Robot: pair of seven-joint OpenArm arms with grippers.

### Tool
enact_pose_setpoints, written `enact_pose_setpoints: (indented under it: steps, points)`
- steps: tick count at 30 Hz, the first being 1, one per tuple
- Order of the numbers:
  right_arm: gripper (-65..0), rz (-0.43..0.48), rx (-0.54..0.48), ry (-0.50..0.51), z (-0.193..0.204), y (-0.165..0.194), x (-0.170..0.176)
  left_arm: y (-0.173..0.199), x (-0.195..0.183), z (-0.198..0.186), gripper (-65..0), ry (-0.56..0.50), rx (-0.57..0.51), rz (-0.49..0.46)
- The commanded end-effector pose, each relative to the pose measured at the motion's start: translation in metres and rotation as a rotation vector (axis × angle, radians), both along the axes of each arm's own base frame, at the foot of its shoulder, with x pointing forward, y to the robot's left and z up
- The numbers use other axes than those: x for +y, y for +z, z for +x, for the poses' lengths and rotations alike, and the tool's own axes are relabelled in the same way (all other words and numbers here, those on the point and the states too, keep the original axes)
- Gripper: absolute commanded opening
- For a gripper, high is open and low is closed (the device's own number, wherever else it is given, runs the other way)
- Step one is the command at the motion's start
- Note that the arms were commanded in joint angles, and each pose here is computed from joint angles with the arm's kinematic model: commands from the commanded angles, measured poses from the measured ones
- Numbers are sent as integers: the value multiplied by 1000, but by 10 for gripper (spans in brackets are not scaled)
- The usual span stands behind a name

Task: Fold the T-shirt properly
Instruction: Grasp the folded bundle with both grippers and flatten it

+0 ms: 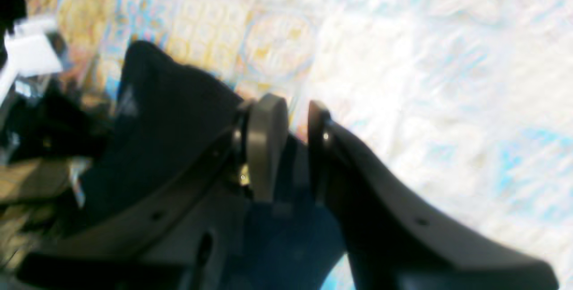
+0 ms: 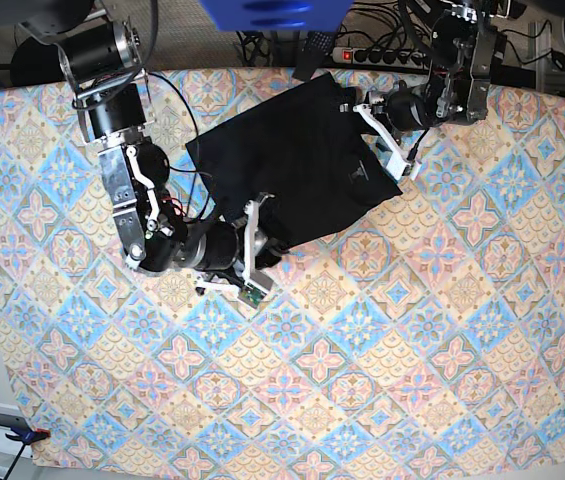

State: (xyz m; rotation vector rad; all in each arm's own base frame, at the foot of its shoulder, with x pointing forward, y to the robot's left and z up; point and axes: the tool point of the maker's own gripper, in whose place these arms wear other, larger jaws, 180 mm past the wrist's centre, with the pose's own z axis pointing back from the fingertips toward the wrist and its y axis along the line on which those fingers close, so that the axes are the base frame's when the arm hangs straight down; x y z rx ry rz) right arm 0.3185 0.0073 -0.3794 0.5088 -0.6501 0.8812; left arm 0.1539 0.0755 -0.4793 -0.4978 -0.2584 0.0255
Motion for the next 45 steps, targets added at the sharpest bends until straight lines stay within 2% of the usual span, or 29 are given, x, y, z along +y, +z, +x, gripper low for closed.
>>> enact_pose_setpoints:
  steps: [1,4,7,12,19,27,32,35,39,42,45]
  points:
    - [-529,-14,-30,-12,11,6,-6,-8,-9,-14,-643,-37,36,-2]
    - [-529,-100,-39,3,12,-8,0,-14,-24,-29,-643,-82,65,-17]
    - [-529,-239,-70,46,18,-21,-3,-12,-30,-37,-643,-106,72,-25]
    - [-529,-307,-128,103,19,-27,2,15,-20,-45,-644,-137,4,-12]
    - [-529,-333,-68,99,14,-47,-6,52,-26,-55,-643,-184,-75,-32]
    - [-529,-314,-142,105,27,-24,2,67,-52,-32,-643,-145,-138,-97]
    - [-529,-263,-171,112,42,-6,32,59,-73,-18,-644,-104,-124,-145]
    - [-529,-263,-166,114,52,-3,38,44,-84,-15,-644,-97,-81,-161]
    - [-529,-279,-107,128,52,-24,35,25,-97,-18,-644,-141,-30,-164]
    - [-529,-331,-29,185,31,-55,34,18,-94,-16,-644,-144,-17,-151]
    - [-529,-388,9,217,19,-74,22,8,-76,-14,-644,-180,-31,-57]
